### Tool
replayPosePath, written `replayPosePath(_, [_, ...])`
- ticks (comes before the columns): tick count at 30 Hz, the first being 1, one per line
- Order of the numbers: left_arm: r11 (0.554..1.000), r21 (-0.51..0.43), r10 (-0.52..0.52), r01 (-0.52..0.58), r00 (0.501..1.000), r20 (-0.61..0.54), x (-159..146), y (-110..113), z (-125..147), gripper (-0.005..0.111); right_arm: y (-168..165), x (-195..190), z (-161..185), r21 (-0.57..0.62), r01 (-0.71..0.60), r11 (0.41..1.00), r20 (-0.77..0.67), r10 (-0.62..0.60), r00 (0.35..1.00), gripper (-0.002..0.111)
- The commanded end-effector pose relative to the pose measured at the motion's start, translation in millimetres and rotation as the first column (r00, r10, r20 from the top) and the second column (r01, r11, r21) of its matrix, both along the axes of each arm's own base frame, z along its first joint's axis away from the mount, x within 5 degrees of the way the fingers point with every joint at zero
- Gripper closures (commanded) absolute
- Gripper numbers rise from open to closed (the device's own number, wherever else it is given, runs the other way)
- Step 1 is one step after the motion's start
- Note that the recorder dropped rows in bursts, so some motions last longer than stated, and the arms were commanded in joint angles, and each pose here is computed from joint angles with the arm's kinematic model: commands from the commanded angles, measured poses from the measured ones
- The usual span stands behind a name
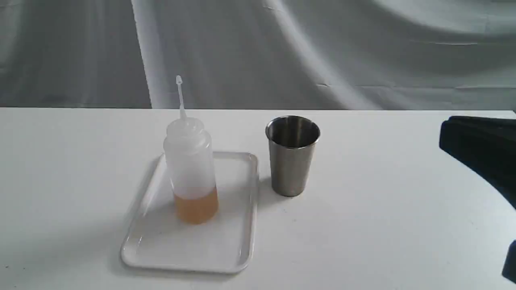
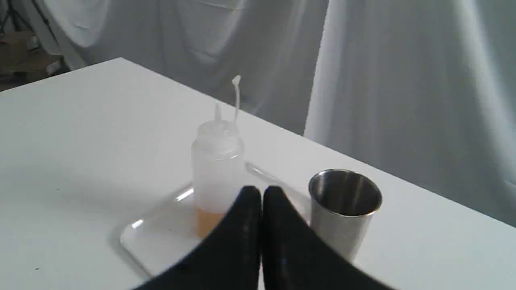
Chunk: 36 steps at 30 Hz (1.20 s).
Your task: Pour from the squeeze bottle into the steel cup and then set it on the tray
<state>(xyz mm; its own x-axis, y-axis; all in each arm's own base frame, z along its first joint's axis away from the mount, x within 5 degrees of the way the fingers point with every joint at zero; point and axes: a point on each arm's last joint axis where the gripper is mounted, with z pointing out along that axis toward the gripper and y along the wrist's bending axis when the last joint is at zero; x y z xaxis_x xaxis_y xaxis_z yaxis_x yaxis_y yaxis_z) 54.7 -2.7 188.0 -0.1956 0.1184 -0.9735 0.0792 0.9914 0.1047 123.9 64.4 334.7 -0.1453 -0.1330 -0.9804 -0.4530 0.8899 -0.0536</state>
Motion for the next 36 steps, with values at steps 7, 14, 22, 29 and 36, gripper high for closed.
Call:
replayPosePath(7, [1.000, -0.002, -0.003, 0.003, 1.000, 0.007, -0.1, -0.2, -0.6, 0.098, -33.5, -20.2, -16.8, 0.009, 0.174, 0.985, 0.083, -0.174, 0.981, 0.108])
replayPosePath(14, [1.000, -0.002, -0.003, 0.003, 1.000, 0.007, -0.1, -0.2, -0.6, 0.098, -53.6, -40.8, -46.3, 0.014, 0.315, 0.949, 0.111, -0.315, 0.943, 0.108])
replayPosePath(22, [1.000, -0.002, -0.003, 0.003, 1.000, 0.007, -0.1, -0.2, -0.6, 0.098, -60.1, -61.9, -90.2, 0.050, 0.359, 0.932, 0.180, -0.362, 0.915, 0.108])
replayPosePath(29, [1.000, -0.002, -0.003, 0.003, 1.000, 0.007, -0.1, -0.2, -0.6, 0.098, -61.9, -67.8, -126.6, 0.212, 0.389, 0.896, 0.123, -0.420, 0.899, 0.108])
replayPosePath(36, [1.000, -0.002, -0.003, 0.003, 1.000, 0.007, -0.1, -0.2, -0.6, 0.098, -64.2, -67.5, -129.0, 0.195, 0.426, 0.883, 0.119, -0.453, 0.884, 0.108])
